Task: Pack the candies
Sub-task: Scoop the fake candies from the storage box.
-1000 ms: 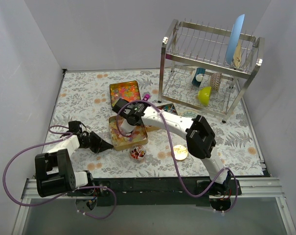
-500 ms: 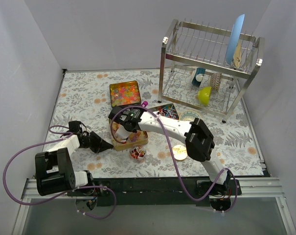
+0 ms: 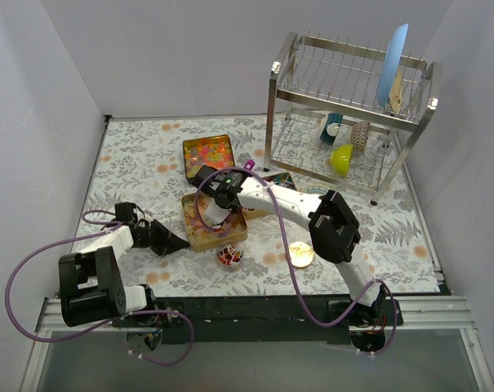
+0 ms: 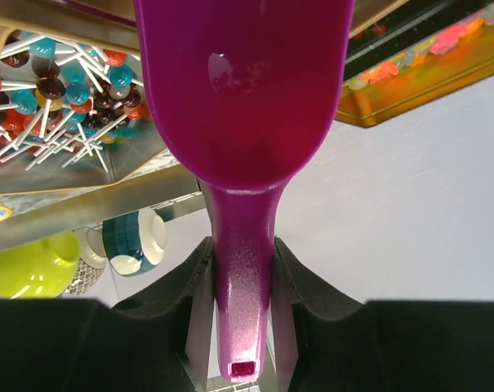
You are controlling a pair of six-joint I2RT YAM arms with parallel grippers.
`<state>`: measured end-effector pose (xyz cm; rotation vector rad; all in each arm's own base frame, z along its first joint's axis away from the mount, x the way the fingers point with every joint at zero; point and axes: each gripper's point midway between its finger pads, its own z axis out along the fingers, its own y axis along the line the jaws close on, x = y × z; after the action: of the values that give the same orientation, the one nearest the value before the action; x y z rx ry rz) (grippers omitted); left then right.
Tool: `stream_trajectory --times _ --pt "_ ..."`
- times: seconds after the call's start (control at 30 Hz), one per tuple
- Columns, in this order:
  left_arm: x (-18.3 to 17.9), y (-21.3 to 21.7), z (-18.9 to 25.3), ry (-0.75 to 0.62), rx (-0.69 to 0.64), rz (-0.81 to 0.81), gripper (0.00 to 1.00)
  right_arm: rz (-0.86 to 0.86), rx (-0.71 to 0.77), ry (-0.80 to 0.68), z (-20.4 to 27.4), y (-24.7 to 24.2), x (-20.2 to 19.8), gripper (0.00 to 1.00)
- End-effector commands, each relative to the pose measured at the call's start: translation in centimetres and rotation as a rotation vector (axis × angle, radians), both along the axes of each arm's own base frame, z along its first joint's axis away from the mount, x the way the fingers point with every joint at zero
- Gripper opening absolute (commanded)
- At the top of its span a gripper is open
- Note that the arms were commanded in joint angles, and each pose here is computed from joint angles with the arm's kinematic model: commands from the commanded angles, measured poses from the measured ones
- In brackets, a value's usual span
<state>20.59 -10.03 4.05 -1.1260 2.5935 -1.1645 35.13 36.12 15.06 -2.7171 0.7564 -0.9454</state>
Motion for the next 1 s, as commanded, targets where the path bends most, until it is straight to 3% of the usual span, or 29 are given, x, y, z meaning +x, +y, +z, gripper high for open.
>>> stream_trajectory --times 0.0,0.4,0.97 --pt "-0.2 -0.7 0.6 -0.016 -0.040 -0.015 0.00 0.071 -0.090 0.020 -1.4 -0.4 -0.2 0.01" --pt "-0.7 -1.1 -0.1 0.023 -0.052 -0.030 0.00 0.040 -0.100 0.065 -5.0 1.8 -1.0 0.01" --pt "-0.6 -1.2 -0.4 0.044 -0.067 -0.027 0.00 -0.143 0.056 0.225 -6.8 4.1 -5.8 0.01"
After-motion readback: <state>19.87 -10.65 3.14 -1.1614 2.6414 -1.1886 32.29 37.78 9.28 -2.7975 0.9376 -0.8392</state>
